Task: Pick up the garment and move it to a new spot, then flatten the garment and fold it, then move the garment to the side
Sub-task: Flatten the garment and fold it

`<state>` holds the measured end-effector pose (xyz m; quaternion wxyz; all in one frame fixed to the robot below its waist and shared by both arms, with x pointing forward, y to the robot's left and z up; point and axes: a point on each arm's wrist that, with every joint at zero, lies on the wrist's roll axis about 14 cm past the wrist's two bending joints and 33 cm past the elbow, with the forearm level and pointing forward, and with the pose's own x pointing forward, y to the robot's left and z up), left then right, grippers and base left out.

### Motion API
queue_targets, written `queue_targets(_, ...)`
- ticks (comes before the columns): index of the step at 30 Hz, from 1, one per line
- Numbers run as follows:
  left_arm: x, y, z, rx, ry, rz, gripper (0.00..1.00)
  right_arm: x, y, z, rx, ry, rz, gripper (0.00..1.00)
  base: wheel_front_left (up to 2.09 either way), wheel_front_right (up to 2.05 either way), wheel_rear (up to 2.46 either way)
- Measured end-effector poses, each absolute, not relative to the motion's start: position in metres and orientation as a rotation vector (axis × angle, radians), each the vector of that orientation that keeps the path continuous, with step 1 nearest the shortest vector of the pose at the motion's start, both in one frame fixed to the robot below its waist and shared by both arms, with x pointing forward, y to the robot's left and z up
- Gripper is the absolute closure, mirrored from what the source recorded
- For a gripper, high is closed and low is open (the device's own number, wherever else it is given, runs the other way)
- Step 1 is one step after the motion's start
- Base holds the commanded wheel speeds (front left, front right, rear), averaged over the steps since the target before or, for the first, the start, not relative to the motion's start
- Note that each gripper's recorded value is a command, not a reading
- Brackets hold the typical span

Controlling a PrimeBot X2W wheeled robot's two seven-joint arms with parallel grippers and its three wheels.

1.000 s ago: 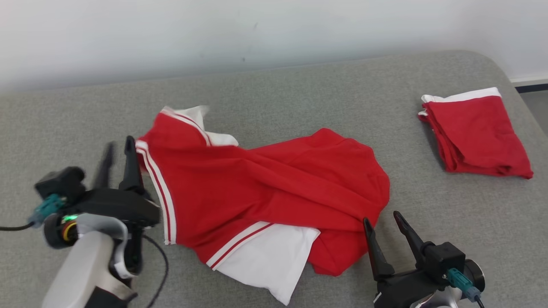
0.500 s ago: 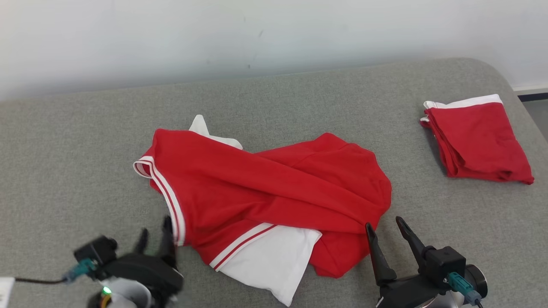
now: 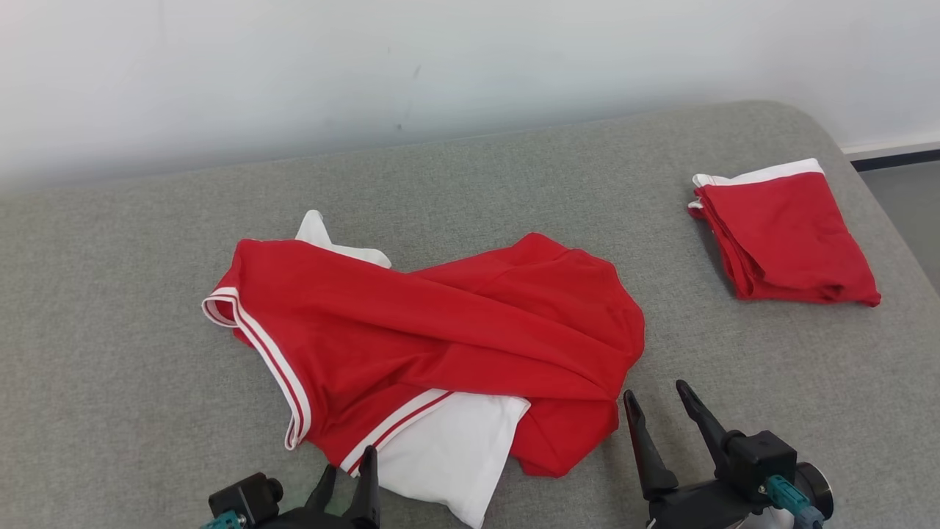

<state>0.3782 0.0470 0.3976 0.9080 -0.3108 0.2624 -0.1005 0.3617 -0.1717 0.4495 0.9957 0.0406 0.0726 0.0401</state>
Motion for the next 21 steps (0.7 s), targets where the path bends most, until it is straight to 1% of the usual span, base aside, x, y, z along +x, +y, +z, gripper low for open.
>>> queue_targets(2,0.376,0.046,0.398,-0.631,0.546,-0.206,0.00,0.360,-0.173,0.449,0.083,0.148,0.076,0.00,0.00,0.00,0.00)
queue_targets(7,0.382,0.060,0.393,-0.492,0.529,-0.175,0.00,0.361,-0.172,0.448,0.088,0.151,0.077,0.00,0.00,0.00,0.00)
queue_targets(10,0.385,0.060,0.391,-0.449,0.530,-0.182,0.00,0.362,-0.172,0.448,0.089,0.150,0.078,0.00,0.00,0.00,0.00)
queue_targets(11,0.385,0.057,0.390,-0.446,0.542,-0.192,0.09,0.362,-0.172,0.449,0.089,0.149,0.078,0.00,0.00,0.00,0.00)
queue_targets(12,0.384,0.054,0.390,-0.450,0.544,-0.203,0.81,0.362,-0.172,0.449,0.089,0.148,0.077,0.00,0.00,0.00,0.00)
queue_targets(13,0.384,0.052,0.392,-0.454,0.542,-0.215,1.00,0.362,-0.173,0.450,0.088,0.146,0.076,0.00,0.00,0.00,0.00)
queue_targets(15,0.385,0.050,0.394,-0.466,0.538,-0.226,1.00,0.363,-0.173,0.450,0.088,0.144,0.074,0.00,0.00,0.00,0.00)
queue_targets(17,0.390,0.057,0.397,-0.487,0.514,-0.198,1.00,0.363,-0.174,0.450,0.089,0.144,0.073,0.00,0.00,0.00,0.00)
queue_targets(21,0.404,0.106,0.409,-0.494,0.422,-0.059,1.00,0.365,-0.174,0.448,0.088,0.151,0.072,0.00,0.00,0.00,0.00)
